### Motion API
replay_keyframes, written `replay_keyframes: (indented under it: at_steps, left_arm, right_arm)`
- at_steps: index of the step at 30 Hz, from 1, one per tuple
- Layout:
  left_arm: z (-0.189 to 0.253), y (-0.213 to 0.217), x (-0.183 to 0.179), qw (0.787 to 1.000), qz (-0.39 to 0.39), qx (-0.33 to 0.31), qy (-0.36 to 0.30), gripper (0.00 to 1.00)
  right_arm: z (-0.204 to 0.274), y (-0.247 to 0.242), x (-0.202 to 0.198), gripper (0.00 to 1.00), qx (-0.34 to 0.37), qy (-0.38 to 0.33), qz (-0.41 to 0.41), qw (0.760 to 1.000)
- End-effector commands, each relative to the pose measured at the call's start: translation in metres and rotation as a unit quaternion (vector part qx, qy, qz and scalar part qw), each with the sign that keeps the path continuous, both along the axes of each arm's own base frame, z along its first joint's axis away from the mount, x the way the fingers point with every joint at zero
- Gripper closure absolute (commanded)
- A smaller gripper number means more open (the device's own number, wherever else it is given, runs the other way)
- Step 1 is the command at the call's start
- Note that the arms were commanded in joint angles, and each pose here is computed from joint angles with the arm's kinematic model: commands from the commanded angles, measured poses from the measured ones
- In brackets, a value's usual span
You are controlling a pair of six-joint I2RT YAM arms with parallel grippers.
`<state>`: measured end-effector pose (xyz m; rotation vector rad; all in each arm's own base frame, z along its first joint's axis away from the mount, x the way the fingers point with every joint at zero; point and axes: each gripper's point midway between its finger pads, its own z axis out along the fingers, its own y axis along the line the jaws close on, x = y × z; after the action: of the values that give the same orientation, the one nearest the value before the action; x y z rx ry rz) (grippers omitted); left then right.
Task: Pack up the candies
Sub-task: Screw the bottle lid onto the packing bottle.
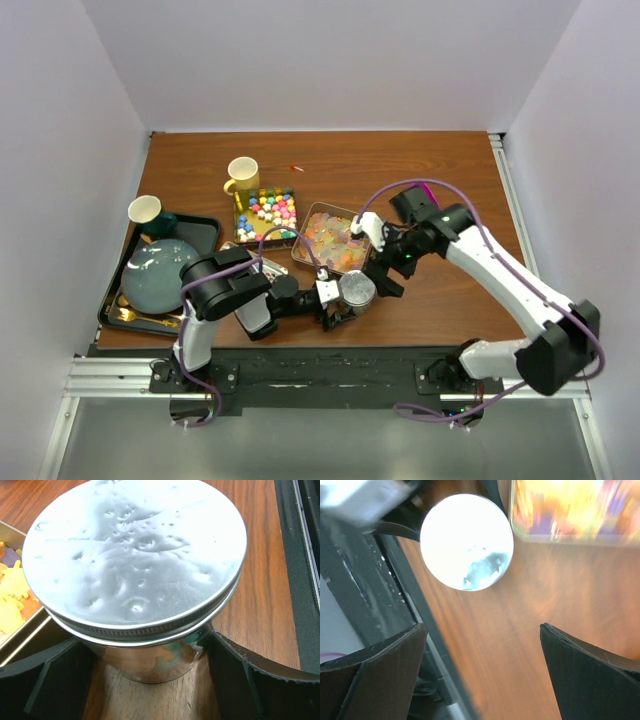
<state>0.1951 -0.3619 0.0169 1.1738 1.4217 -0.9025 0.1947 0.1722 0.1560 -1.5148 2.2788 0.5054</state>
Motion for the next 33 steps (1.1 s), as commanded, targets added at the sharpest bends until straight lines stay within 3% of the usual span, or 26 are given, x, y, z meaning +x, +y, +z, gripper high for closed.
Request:
replay_keyframes:
  at_steps: [1,5,11,14,19,28,33]
  left_arm:
    - [-0.028,0.013,-0.004,0.999,0.004,0.050,0.020,1.00]
    - [-0.029,0.012,-0.005,0.998,0.001,0.050,0.023,1.00]
    - [-0.032,0.012,-0.006,0.998,-0.004,0.056,0.025,1.00]
    - [-0.033,0.013,-0.006,0.998,-0.002,0.058,0.025,1.00]
    - [-0.034,0.012,-0.006,0.998,-0.003,0.058,0.029,1.00]
    - [-0.036,0.011,-0.006,0.998,-0.004,0.059,0.035,1.00]
    - [-0.038,0.011,-0.006,0.997,-0.004,0.060,0.041,1.00]
  right_arm:
    - [0.032,0.031,0.000,0.01,0.096,-0.086,0.180,0.975]
    - [0.018,0.045,-0.011,0.01,0.109,-0.087,0.366,0.920]
    - [-0.003,0.054,-0.008,0.01,0.110,-0.057,0.471,0.873]
    - [-0.013,0.056,-0.009,0.01,0.105,-0.059,0.493,0.861]
    - [-0.036,0.059,-0.008,0.01,0.088,-0.069,0.508,0.854]
    - [-0.044,0.068,-0.002,0.01,0.090,-0.072,0.463,0.879]
    - [-0.052,0.066,-0.002,0.01,0.083,-0.065,0.463,0.880]
